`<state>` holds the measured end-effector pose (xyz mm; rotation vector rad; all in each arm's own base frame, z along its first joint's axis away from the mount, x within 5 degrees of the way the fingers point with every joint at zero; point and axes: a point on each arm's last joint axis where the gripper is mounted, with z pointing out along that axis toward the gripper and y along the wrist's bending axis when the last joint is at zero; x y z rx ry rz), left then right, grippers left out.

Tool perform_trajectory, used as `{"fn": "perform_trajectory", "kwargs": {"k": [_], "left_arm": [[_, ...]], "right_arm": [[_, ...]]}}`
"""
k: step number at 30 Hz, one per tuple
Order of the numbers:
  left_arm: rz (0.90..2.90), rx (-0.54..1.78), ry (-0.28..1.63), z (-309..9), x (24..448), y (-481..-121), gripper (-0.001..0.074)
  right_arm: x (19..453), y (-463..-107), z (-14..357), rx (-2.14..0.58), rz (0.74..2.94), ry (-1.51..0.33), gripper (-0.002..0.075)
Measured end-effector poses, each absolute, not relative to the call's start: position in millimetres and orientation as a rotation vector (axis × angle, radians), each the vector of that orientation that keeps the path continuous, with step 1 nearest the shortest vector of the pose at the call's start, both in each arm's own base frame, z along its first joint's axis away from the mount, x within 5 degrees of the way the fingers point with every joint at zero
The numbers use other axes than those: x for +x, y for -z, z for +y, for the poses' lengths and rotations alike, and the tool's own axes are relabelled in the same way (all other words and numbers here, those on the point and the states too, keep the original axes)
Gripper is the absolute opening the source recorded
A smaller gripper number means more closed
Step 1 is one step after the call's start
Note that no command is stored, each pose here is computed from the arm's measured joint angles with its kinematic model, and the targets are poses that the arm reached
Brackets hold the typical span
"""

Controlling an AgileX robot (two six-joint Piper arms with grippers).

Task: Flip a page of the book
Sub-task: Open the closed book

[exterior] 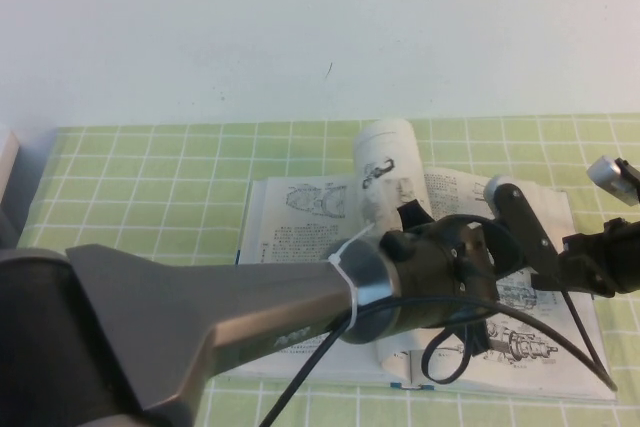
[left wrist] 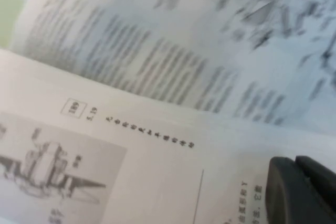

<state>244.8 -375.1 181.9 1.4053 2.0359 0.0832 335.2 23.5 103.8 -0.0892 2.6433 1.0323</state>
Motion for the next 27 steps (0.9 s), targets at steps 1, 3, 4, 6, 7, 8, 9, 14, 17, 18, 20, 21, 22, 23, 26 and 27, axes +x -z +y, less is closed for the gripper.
{"fn": "perform_trajectory", "kwargs": {"k": [1,3,4,6,7,8,9,14,17,18,20,21,22,23,26,27], "left_arm": [[2.048,1.386,-0.097,-372,246,-186,-0.0004],[2.060,1.351,-0.116,-367,247,-195,-0.0004],[2.065,1.337,-0.131,-364,247,-200,-0.0004],[2.084,1.301,-0.159,-359,246,-209,-0.0004],[2.092,1.286,-0.181,-356,246,-213,-0.0004],[2.099,1.270,-0.207,-353,247,-218,-0.0004],[2.107,1.255,-0.238,-349,247,-222,-0.0004],[2.143,1.184,-0.387,-331,246,-242,-0.0004],[2.171,1.138,-0.478,-318,244,-256,-0.0004],[2.180,1.124,-0.504,-314,243,-260,-0.0004],[2.196,1.103,-0.535,-308,243,-265,-0.0004],[2.204,1.091,-0.546,-305,244,-267,-0.0004],[2.207,1.086,-0.549,-304,244,-268,-0.0004],[2.209,1.076,-0.549,-302,246,-269,-0.0004],[2.206,1.056,-0.524,-298,246,-277,-0.0004],[2.199,1.051,-0.498,-298,246,-280,-0.0004]], "right_arm": [[335,-104,24,-0.091,2.644,-1.032,-0.0002],[335,-104,24,-0.089,2.645,-1.032,-0.0002],[335,-104,24,-0.089,2.645,-1.032,-0.0002],[335,-104,24,-0.088,2.645,-1.032,-0.0002],[335,-104,24,-0.088,2.645,-1.032,-0.0002],[335,-104,23,-0.086,2.646,-1.032,-0.0002],[335,-104,23,-0.086,2.646,-1.032,-0.0002],[335,-104,23,-0.083,2.646,-1.033,-0.0002],[335,-104,23,-0.083,2.646,-1.032,-0.0002],[335,-104,23,-0.083,2.646,-1.032,-0.0002],[335,-104,23,-0.083,2.647,-1.030,-0.0002],[335,-104,23,-0.083,2.647,-1.030,-0.0002],[335,-104,23,-0.083,2.647,-1.030,-0.0002],[335,-104,23,-0.083,2.645,-1.030,-0.0002],[335,-105,23,-0.084,2.643,-1.025,-0.0002],[336,-106,23,-0.083,2.640,-1.013,-0.0002]]}}
